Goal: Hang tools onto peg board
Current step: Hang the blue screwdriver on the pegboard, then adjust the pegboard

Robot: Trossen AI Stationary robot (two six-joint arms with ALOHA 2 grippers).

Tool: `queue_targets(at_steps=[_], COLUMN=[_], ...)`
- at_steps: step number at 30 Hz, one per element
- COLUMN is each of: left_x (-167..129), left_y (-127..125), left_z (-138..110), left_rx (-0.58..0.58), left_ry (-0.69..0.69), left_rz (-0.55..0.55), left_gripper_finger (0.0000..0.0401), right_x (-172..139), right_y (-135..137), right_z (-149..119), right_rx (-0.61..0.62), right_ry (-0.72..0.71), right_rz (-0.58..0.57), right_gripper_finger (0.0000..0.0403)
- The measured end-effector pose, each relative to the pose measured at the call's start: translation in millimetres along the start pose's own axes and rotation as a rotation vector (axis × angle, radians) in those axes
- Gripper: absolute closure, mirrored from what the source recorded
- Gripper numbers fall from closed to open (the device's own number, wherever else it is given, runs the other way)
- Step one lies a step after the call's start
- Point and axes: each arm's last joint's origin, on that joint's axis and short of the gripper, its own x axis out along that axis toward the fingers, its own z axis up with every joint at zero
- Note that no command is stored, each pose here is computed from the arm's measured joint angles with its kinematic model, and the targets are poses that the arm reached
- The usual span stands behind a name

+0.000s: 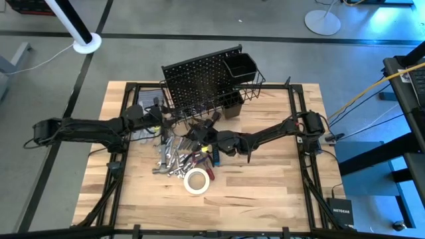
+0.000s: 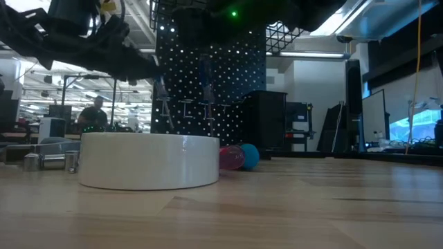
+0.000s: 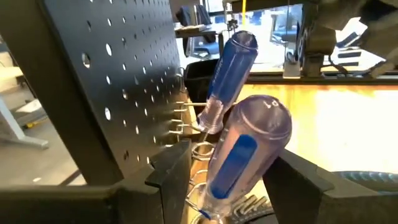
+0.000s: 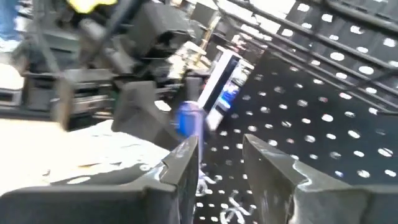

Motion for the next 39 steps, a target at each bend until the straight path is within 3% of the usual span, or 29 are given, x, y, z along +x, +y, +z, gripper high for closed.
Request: queue_targets(at_steps=[11, 18, 24, 28, 32, 39], left_x=[3.6, 2.4, -4.0, -12.5, -25.9, -52.4], left_y=[12.6, 9.9, 10.1, 9.9, 8.4, 4.1], left_z=[17.0, 22.4, 54.0, 71.5, 71.9, 64.7], left_rx=[0.040, 0.037, 0.004, -0.004, -0.074, -0.179], left_ry=[-0.048, -0.072, -0.137, 0.012, 0.219, 0.325], left_rz=[0.111, 0.086, 0.067, 0.037, 0.026, 0.069], left_gripper_finger=[0.0223, 0.0223, 0.0223, 0.0223, 0.0223, 0.0223], right_x=[-1.9, -2.1, -2.4, -6.7, -16.0, -38.8], right_y=[4.3, 6.6, 8.1, 12.4, 19.7, 25.5], right_z=[-0.7, -4.1, -6.6, -4.4, 0.2, 9.0], right_rx=[0.008, 0.010, 0.019, 0.016, 0.006, -0.008], right_ry=[-0.007, 0.014, 0.033, 0.027, 0.023, 0.098], right_rz=[0.067, 0.107, 0.128, 0.137, 0.168, 0.231], right_gripper_finger=[0.0271, 0.0271, 0.0271, 0.0271, 0.0271, 0.0272])
